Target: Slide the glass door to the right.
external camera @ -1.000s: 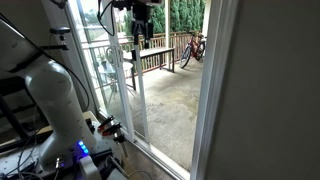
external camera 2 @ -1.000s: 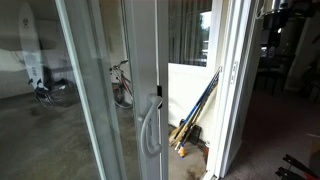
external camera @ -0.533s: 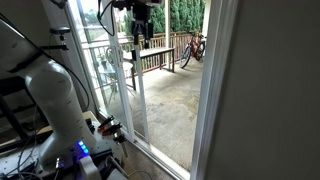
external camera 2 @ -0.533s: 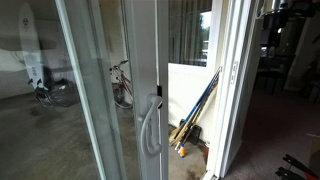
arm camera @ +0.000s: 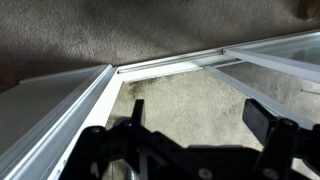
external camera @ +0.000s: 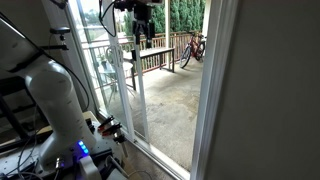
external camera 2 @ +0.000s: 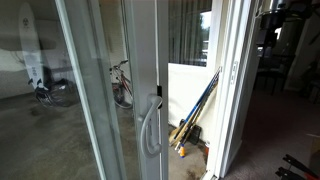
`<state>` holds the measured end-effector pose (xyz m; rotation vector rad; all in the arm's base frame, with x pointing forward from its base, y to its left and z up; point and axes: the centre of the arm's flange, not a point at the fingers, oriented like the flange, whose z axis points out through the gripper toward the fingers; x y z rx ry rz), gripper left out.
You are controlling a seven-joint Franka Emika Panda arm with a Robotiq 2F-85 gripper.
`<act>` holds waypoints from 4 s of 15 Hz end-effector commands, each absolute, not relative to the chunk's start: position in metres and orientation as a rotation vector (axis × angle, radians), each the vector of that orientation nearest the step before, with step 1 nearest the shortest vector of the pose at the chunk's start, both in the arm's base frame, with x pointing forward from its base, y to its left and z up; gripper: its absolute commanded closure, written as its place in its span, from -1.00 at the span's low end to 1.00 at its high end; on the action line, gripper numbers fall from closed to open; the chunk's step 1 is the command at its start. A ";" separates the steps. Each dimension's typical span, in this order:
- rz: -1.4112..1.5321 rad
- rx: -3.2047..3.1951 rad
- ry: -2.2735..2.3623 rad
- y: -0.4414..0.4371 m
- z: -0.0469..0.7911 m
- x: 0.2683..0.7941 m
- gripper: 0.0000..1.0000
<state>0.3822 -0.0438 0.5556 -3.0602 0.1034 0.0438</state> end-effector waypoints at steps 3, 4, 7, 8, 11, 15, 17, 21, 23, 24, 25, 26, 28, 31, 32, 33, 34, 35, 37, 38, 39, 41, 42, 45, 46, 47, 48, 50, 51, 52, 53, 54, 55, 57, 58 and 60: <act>-0.201 -2.988 -0.073 0.005 0.513 0.438 -1.00; -0.223 -2.971 -0.104 0.016 0.501 0.447 -1.00; -0.293 -2.917 -0.227 0.042 0.471 0.463 -1.00; -0.321 -2.902 -0.281 0.048 0.459 0.468 -1.00; -0.388 -2.855 -0.419 0.060 0.432 0.477 -1.00; -0.488 -2.757 -0.593 0.077 0.404 0.483 -1.00; -0.553 -2.704 -0.683 0.085 0.395 0.488 -1.00; -0.677 -2.622 -0.802 0.102 0.392 0.500 -1.00; -0.722 -2.578 -0.865 0.109 0.391 0.503 -1.00; -0.735 -2.559 -0.896 0.114 0.389 0.503 -1.00; -0.749 -2.542 -0.931 0.118 0.387 0.502 -1.00; -0.756 -2.523 -0.967 0.121 0.383 0.499 -1.00; -0.743 -2.487 -1.033 0.127 0.376 0.493 -1.00; -0.755 -2.433 -1.119 0.138 0.370 0.491 -1.00; -0.763 -2.411 -1.142 0.142 0.369 0.490 -1.00; -0.765 -2.396 -1.164 0.146 0.368 0.490 -1.00; -0.769 -2.376 -1.188 0.150 0.366 0.487 -1.00; -0.773 -2.361 -1.211 0.153 0.364 0.485 -1.00; -0.788 -2.332 -1.257 0.158 0.360 0.479 -1.00; -0.808 -2.323 -1.290 0.161 0.356 0.474 -1.00; -0.817 -2.310 -1.312 0.164 0.353 0.471 -1.00; -0.817 -2.291 -1.350 0.168 0.346 0.462 -1.00; -0.817 -2.280 -1.365 0.169 0.343 0.458 -1.00; -0.818 -2.248 -1.395 0.174 0.338 0.451 -1.00; -0.816 -2.237 -1.397 0.176 0.338 0.449 -1.00; -0.819 -2.218 -1.402 0.177 0.338 0.448 -1.00; -0.750 -2.200 -1.381 0.179 0.341 0.444 -1.00; -0.744 -2.209 -1.378 0.184 0.338 0.454 -1.00; -0.724 -2.193 -1.378 0.186 0.336 0.451 -1.00; -0.715 -2.187 -1.378 0.186 0.335 0.450 -1.00; -0.712 -2.184 -1.378 0.186 0.334 0.449 -1.00; -0.711 -2.184 -1.377 0.186 0.334 0.449 -1.00; -0.711 -2.183 -1.377 0.186 0.334 0.449 -1.00; -0.710 -2.183 -1.377 0.186 0.334 0.449 -1.00; -0.710 -2.183 -1.377 0.186 0.334 0.449 -1.00; -0.725 -2.172 -1.385 0.192 0.330 0.448 -1.00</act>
